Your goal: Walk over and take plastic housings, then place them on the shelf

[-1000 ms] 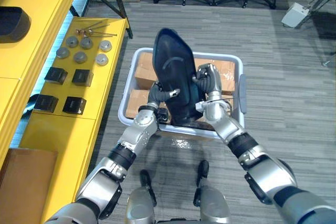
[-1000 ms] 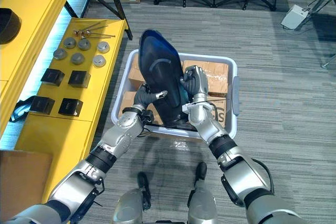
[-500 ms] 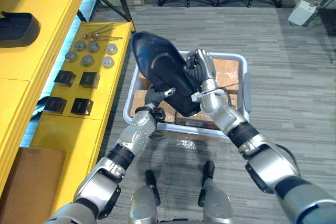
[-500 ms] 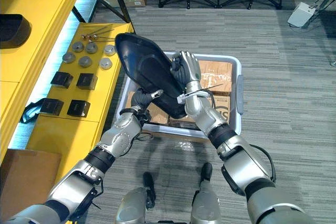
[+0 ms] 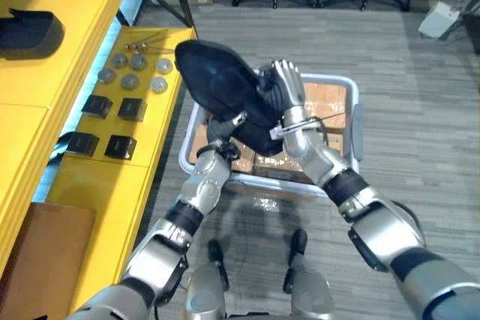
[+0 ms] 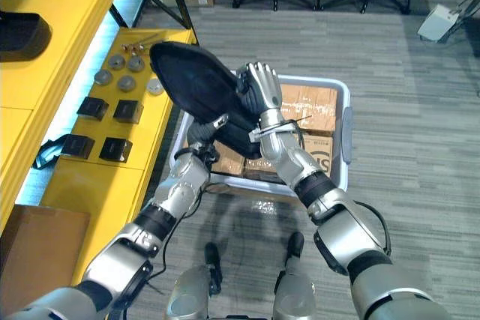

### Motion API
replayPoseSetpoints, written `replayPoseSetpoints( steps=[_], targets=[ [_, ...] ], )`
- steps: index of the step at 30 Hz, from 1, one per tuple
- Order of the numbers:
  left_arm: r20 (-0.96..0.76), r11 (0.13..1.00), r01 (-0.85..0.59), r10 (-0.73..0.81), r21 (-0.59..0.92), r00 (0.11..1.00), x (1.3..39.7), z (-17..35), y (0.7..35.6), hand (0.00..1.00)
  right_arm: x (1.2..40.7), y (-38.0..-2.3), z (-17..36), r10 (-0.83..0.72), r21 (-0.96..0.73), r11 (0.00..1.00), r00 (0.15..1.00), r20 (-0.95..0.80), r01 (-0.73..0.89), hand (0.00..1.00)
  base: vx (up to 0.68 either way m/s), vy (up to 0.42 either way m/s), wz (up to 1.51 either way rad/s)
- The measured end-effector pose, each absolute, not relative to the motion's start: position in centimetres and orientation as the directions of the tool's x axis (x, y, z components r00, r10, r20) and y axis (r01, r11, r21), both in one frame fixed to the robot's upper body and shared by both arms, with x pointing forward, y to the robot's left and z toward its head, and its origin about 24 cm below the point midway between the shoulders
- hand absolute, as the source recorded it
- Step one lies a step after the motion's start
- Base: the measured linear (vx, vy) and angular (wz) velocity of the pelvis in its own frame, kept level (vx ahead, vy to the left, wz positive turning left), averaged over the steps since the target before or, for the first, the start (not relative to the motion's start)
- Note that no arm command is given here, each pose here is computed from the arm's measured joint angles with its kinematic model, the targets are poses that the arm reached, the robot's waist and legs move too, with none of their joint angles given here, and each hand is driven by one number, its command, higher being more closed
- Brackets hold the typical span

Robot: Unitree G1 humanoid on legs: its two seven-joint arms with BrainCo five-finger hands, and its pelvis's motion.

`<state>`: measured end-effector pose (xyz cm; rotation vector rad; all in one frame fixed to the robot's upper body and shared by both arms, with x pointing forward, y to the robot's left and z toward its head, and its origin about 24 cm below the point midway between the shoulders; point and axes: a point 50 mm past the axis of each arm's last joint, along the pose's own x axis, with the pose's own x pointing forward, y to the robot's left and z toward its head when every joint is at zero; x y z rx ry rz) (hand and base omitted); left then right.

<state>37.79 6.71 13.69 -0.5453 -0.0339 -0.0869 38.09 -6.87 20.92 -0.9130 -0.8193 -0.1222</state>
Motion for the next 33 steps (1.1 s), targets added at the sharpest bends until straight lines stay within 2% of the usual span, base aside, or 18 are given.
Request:
replayPoseSetpoints(
  steps=[5, 9, 14, 18, 25, 33],
  targets=[
    [0.05, 0.841, 0.04, -0.015, -0.54, 0.999, 38.5, 15.2, 6.2, 1.0, 38.2, -6.4, 23.2, 0.249, -0.626, 0.631, 0.644, 0.723, 0.458, 0.0, -0.01, 0.002, -0.03],
    [0.019, 0.842, -0.017, 0.033, -0.54, 0.999, 38.5, 15.1, 6.1, 1.0, 38.1, -5.8, 23.0, 0.279, -0.637, 0.622, 0.631, 0.724, 0.455, 0.0, 0.0, 0.004, 0.01],
    [-0.007, 0.852, -0.111, 0.125, -0.511, 0.992, 38.6, 15.3, 5.8, 1.0, 37.6, -4.6, 22.9, 0.291, -0.615, 0.66, 0.609, 0.738, 0.43, 0.0, 0.0, 0.002, 0.01],
    [0.02, 0.864, -0.205, 0.24, -0.46, 0.971, 38.9, 16.3, 7.0, 1.0, 37.6, -5.0, 23.5, 0.239, -0.561, 0.692, 0.59, 0.771, 0.454, 0.0, 0.0, 0.006, -0.02],
    [0.059, 0.862, -0.365, 0.41, -0.351, 0.91, 39.1, 16.6, 9.5, 1.0, 36.0, -6.6, 27.5, 0.022, -0.278, 0.823, 0.462, 0.887, 0.495, 0.0, -0.01, 0.015, -0.05],
    [0.131, 0.86, -0.431, 0.477, -0.272, 0.869, 38.6, 16.3, 10.8, 1.0, 35.0, -8.5, 24.9, -0.074, -0.206, 0.855, 0.504, 0.861, 0.477, 0.0, 0.02, 0.015, -0.07]
  ],
)
